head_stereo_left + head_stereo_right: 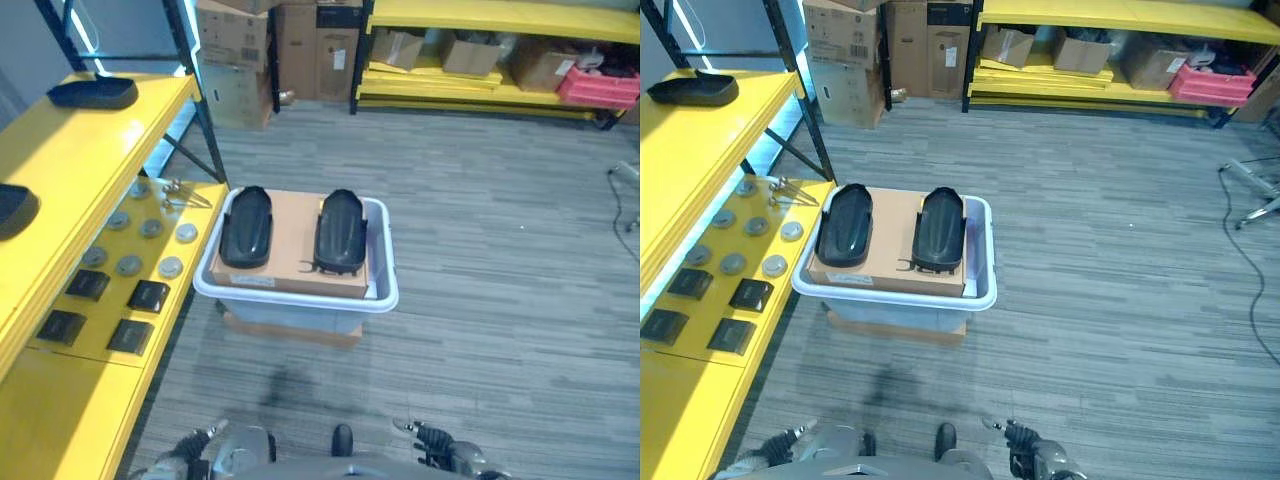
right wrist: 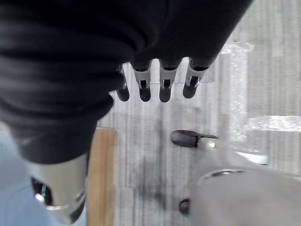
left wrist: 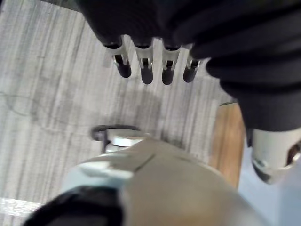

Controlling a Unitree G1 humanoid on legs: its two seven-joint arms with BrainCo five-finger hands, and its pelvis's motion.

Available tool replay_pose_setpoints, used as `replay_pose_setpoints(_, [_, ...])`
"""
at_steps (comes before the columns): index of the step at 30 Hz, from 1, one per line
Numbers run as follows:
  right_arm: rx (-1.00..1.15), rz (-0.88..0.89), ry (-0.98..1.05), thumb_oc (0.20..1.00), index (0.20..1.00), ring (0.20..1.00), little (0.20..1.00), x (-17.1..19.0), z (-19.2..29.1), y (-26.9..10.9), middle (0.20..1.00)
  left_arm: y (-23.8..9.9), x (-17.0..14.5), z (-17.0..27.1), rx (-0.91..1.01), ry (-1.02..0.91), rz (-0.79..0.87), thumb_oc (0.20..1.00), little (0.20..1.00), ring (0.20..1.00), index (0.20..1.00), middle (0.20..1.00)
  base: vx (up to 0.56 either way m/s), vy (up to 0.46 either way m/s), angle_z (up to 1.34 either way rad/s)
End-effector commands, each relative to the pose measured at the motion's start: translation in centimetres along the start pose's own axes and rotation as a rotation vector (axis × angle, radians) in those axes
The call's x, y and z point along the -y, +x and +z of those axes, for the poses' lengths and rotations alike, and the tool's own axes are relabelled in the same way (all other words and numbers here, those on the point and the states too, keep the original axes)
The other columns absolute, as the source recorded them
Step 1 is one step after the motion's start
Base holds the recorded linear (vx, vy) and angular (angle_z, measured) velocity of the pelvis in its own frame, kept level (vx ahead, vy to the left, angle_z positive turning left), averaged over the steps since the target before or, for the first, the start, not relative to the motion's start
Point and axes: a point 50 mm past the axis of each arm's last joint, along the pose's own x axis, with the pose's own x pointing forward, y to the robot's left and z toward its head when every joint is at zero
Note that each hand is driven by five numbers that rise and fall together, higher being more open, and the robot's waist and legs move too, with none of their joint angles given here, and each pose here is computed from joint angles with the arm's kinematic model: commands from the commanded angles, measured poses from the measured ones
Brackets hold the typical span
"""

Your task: Move parts from the plastic box to the shelf.

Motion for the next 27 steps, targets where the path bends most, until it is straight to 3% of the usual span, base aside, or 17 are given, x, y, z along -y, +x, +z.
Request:
replay_pose_setpoints(1, [0.104,-0.121,0.027,1.000,1.000,1.000,1.000,3.0,1.2,-0.7,1.000,0.2,0.8,1.4,0.005,0.114,0.009,1.000,1.000,1.000,1.000,1.000,0.19,0.202,-0.41])
replay_pose_setpoints(2, [0.286,-0.177,0.065,1.000,1.000,1.000,1.000,4.1,3.5,-1.2,1.000,0.1,-0.6,1.6,0.020,0.118,0.058,1.000,1.000,1.000,1.000,1.000,0.17,0.145,-0.32])
replay_pose_setpoints(7, [0.579,-0.280,0.017,1.000,1.000,1.000,1.000,4.8,8.4,-2.9,1.000,-0.1,-2.4,1.5,0.041,0.087,0.073,1.000,1.000,1.000,1.000,1.000,0.16,0.083,0.24])
replay_pose_setpoints(12, [0.727,-0.337,-0.062,1.000,1.000,1.000,1.000,5.0,12.0,-4.4,1.000,-0.2,-2.2,1.1,0.053,0.083,0.062,1.000,1.000,1.000,1.000,1.000,0.14,0.034,-0.02])
replay_pose_setpoints(14, [0.874,-0.388,-0.130,1.000,1.000,1.000,1.000,6.1,16.8,-6.9,1.000,-0.2,-1.5,1.0,0.076,0.130,0.014,1.000,1.000,1.000,1.000,1.000,0.16,0.066,-0.12])
replay_pose_setpoints(19, [0.980,-0.567,-0.256,1.000,1.000,1.000,1.000,8.0,23.5,-10.0,1.000,-0.2,0.0,3.5,0.167,0.181,-0.073,1.000,1.000,1.000,1.000,1.000,-0.01,0.072,0.00])
replay_pose_setpoints(24, [1.174,-0.818,-0.242,1.000,1.000,1.000,1.000,9.0,32.2,-16.0,1.000,-0.2,1.5,6.5,0.228,0.243,-0.129,1.000,1.000,1.000,1.000,1.000,-0.24,0.058,0.12])
replay_pose_setpoints(27, [1.276,-0.926,-0.219,1.000,1.000,1.000,1.000,8.4,35.9,-19.4,1.000,-0.1,1.7,6.8,0.211,0.157,-0.126,1.000,1.000,1.000,1.000,1.000,-0.09,0.054,0.20])
